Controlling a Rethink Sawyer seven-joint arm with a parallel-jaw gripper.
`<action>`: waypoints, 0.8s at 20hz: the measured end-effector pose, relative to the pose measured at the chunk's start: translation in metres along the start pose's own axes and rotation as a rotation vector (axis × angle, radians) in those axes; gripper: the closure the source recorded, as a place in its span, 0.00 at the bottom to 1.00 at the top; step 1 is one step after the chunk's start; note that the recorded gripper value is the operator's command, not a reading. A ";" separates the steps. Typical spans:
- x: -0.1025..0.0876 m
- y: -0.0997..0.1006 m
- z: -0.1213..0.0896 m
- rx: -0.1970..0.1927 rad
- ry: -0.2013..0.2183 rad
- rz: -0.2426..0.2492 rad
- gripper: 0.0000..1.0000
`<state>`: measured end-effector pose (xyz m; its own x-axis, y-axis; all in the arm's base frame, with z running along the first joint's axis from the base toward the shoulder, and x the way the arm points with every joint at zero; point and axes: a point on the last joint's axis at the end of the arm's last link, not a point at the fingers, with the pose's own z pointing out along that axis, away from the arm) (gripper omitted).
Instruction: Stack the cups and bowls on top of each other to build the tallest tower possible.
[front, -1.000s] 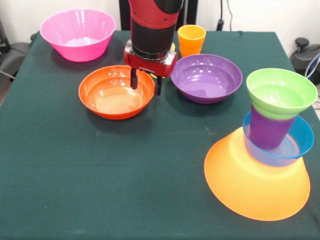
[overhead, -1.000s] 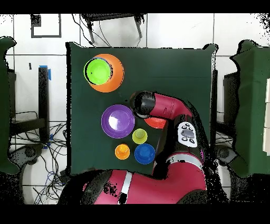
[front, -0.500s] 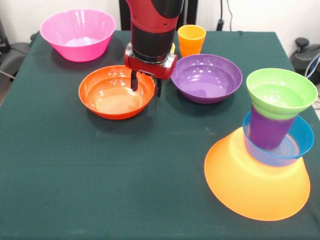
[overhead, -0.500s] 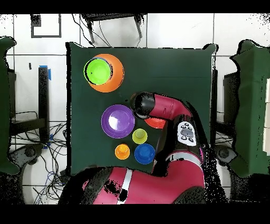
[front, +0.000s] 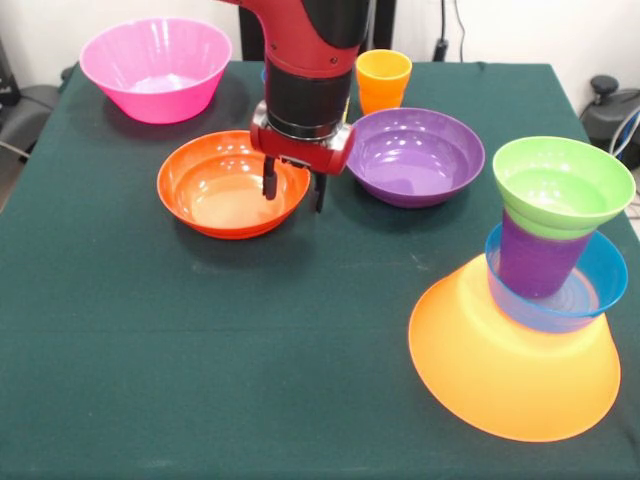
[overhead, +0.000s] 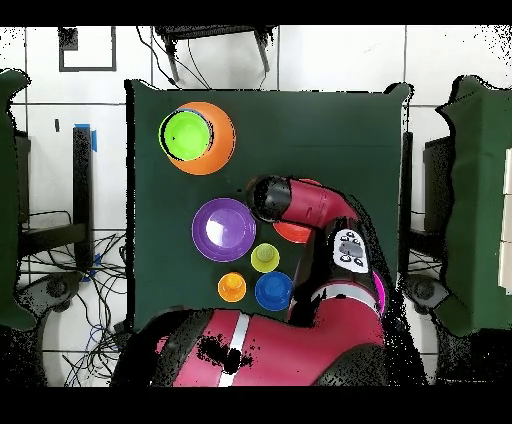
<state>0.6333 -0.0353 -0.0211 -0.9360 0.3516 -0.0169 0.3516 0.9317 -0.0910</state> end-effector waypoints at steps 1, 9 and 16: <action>0.001 0.001 0.002 0.000 -0.002 -0.001 0.00; 0.008 0.005 0.010 0.020 -0.011 -0.020 1.00; -0.005 0.009 -0.031 0.055 -0.076 -0.042 1.00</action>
<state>0.6411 -0.0260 0.0093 -0.9491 0.3027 -0.0872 0.3128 0.9383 -0.1473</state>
